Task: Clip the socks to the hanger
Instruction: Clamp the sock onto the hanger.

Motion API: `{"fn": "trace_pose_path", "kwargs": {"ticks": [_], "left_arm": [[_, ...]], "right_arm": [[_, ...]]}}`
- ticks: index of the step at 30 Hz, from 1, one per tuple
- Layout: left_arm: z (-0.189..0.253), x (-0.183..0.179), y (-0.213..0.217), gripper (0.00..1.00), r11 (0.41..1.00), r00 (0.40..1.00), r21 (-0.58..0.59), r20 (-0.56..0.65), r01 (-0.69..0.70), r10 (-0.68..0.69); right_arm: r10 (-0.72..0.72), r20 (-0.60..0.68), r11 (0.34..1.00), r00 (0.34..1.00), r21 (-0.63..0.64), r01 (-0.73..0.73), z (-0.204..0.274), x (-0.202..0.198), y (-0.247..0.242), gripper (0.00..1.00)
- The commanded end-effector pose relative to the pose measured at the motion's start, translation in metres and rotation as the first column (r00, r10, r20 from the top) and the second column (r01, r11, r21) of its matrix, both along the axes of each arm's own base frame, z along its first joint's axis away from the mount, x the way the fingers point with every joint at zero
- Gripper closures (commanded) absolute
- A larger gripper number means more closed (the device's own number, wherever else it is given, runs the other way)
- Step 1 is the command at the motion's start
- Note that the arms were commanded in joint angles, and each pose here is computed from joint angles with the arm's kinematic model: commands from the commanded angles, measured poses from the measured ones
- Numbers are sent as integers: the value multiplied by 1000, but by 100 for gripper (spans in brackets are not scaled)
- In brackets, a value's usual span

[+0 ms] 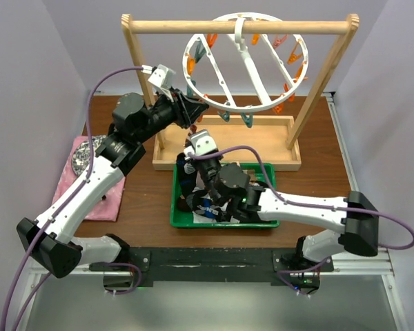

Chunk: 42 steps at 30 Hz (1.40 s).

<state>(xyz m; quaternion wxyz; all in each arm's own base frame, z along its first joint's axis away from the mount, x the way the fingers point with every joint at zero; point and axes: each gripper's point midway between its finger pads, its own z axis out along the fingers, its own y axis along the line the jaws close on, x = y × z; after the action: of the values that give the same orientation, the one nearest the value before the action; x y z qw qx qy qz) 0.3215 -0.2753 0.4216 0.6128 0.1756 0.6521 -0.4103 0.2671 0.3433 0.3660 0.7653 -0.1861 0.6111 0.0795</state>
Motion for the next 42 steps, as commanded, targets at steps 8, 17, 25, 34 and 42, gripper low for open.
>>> {"fn": "trace_pose_path", "kwargs": {"ticks": [8, 17, 25, 34, 42], "left_arm": [[3, -7, -12, 100, 994, 991, 108, 135, -5, -9], [-12, 7, 0, 100, 975, 979, 199, 195, -99, 60], [-19, -2, -13, 100, 977, 958, 211, 285, -17, -45], [-21, -1, -24, 100, 983, 951, 179, 296, 37, -90], [-17, 8, -18, 100, 992, 967, 121, 249, 26, -55]], "right_arm": [[-335, 139, 942, 932, 69, 329, -3, 16, -47, 100], [-434, 230, 899, 871, 52, 434, -3, 6, -60, 100], [-428, 265, 898, 864, 18, 439, 0, 4, -58, 100], [-424, 332, 892, 843, -10, 453, 12, 9, -55, 100], [-450, 340, 887, 826, 62, 458, 29, 17, -70, 100]]}}
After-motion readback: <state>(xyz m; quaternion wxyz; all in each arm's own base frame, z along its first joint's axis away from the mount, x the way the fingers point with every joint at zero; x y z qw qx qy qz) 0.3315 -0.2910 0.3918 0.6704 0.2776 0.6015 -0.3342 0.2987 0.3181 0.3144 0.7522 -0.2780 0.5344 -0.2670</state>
